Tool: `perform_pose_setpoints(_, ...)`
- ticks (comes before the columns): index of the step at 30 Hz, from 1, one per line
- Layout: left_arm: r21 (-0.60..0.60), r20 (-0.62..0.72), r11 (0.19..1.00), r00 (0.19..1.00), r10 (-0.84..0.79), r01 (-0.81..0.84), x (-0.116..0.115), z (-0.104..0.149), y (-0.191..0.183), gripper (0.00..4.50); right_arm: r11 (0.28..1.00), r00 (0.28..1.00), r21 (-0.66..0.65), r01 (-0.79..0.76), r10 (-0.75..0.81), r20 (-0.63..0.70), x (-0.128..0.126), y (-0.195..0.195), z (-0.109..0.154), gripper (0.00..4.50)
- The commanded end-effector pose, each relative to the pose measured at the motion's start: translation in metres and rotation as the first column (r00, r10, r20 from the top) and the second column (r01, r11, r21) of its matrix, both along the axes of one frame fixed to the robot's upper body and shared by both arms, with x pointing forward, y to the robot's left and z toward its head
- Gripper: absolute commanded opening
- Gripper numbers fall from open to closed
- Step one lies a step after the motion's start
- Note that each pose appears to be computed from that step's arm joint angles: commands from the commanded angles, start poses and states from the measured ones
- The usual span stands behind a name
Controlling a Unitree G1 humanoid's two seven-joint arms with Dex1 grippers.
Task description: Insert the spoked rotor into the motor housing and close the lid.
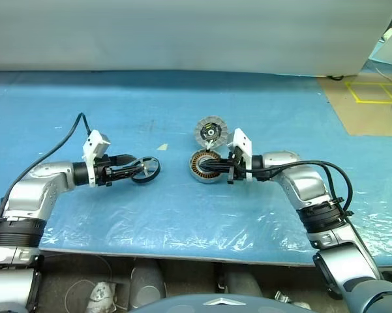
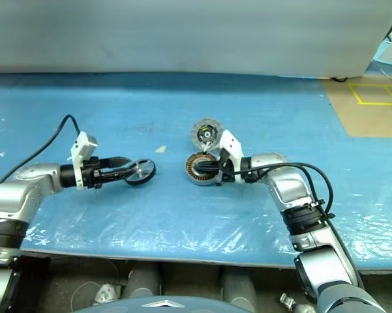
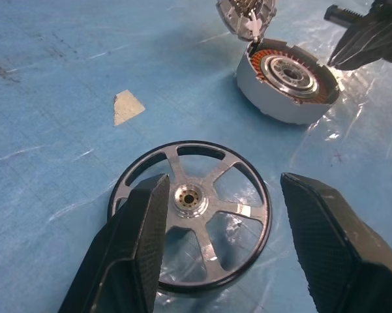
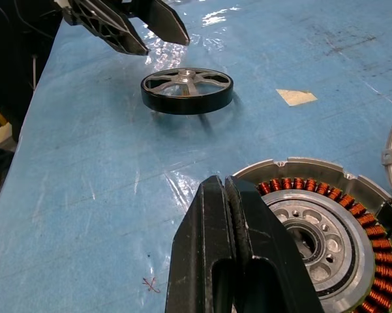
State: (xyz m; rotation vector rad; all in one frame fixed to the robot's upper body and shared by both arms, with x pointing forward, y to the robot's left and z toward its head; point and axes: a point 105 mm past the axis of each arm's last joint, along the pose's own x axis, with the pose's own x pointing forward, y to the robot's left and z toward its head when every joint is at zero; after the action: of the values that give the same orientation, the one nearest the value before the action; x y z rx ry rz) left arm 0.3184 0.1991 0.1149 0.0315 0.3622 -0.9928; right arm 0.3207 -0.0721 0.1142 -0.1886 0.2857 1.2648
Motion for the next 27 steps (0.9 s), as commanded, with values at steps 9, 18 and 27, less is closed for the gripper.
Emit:
perform_pose_setpoints(9,0.205,0.163,0.975,0.979,-0.123,0.088,0.019,0.004,0.000,2.84,1.000,0.999,0.030,0.010,-0.011,0.033,-0.008,0.001,0.009,0.00)
perform_pose_setpoints(18,0.284,0.158,0.938,0.955,-0.249,0.197,0.018,0.004,-0.001,2.84,1.000,0.999,0.027,0.013,-0.014,0.030,-0.007,0.002,0.007,0.00)
perform_pose_setpoints(27,0.372,0.133,0.893,0.937,-0.322,0.254,0.019,-0.005,0.000,2.84,1.000,0.999,0.024,0.012,-0.013,0.035,-0.006,0.001,0.007,0.00)
